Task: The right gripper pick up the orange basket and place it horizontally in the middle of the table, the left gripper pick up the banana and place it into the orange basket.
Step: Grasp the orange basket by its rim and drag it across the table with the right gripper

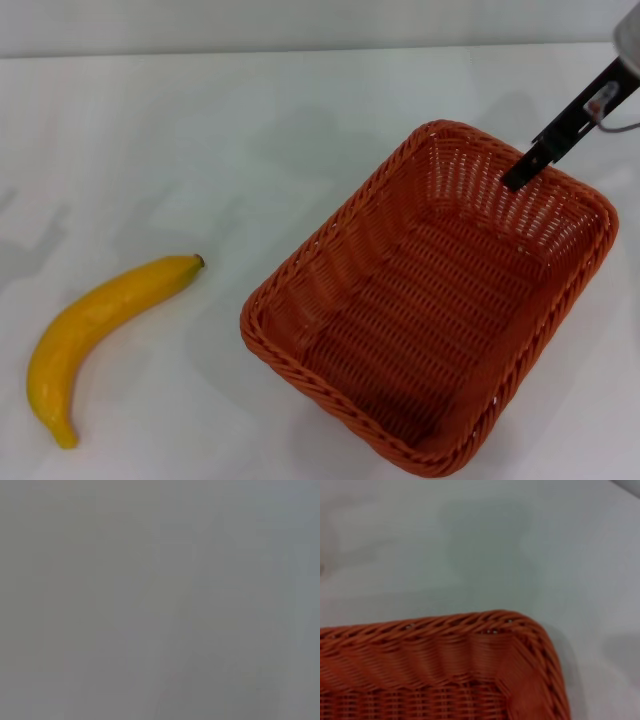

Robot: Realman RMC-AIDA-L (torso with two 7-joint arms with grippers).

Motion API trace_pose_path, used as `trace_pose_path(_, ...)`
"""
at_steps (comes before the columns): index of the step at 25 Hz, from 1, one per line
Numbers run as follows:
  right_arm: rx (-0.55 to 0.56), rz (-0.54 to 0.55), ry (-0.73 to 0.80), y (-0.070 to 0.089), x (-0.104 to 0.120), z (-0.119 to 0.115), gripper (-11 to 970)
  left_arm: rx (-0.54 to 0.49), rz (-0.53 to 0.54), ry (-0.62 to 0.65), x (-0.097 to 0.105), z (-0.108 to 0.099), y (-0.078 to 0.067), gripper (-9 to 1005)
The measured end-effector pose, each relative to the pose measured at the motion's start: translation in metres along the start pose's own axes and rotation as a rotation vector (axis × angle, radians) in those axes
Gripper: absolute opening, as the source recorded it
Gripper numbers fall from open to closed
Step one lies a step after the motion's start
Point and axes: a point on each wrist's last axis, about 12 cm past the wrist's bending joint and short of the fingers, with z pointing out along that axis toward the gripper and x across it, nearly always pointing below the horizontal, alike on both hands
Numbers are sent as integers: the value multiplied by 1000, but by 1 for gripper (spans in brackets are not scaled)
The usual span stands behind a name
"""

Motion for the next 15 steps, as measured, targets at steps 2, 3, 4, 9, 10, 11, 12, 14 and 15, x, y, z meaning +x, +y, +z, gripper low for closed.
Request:
trace_pose_path(2,-2,-8,22,3,-3,7,708,1,0,1,0,0,0,802)
trace_pose_path(3,-8,-12,37,5,-4,11,708,2,0,2,0,0,0,802)
trace_pose_path(4,-13,-20,53,7,-5,16,708,2,-2,3,1,0,-1,802)
trace_pose_path(9,-12,-47,102,12,-9,30,707,3,-8,7,3,0,-1,803)
trace_pose_path(10,-10,-50,103,13,-10,31,707,4,-8,9,3,0,-2,803)
trace_pose_path(11,-8,-54,105,13,-11,32,707,6,-8,11,3,0,-2,803)
trace_pose_path(12,-4,-58,107,14,-12,33,707,7,-8,12,4,0,-2,803)
trace_pose_path(14,4,-72,115,16,-14,36,707,7,-9,14,4,0,-2,803)
trace_pose_path(15,10,-82,122,17,-16,38,707,6,-10,16,4,0,-2,803)
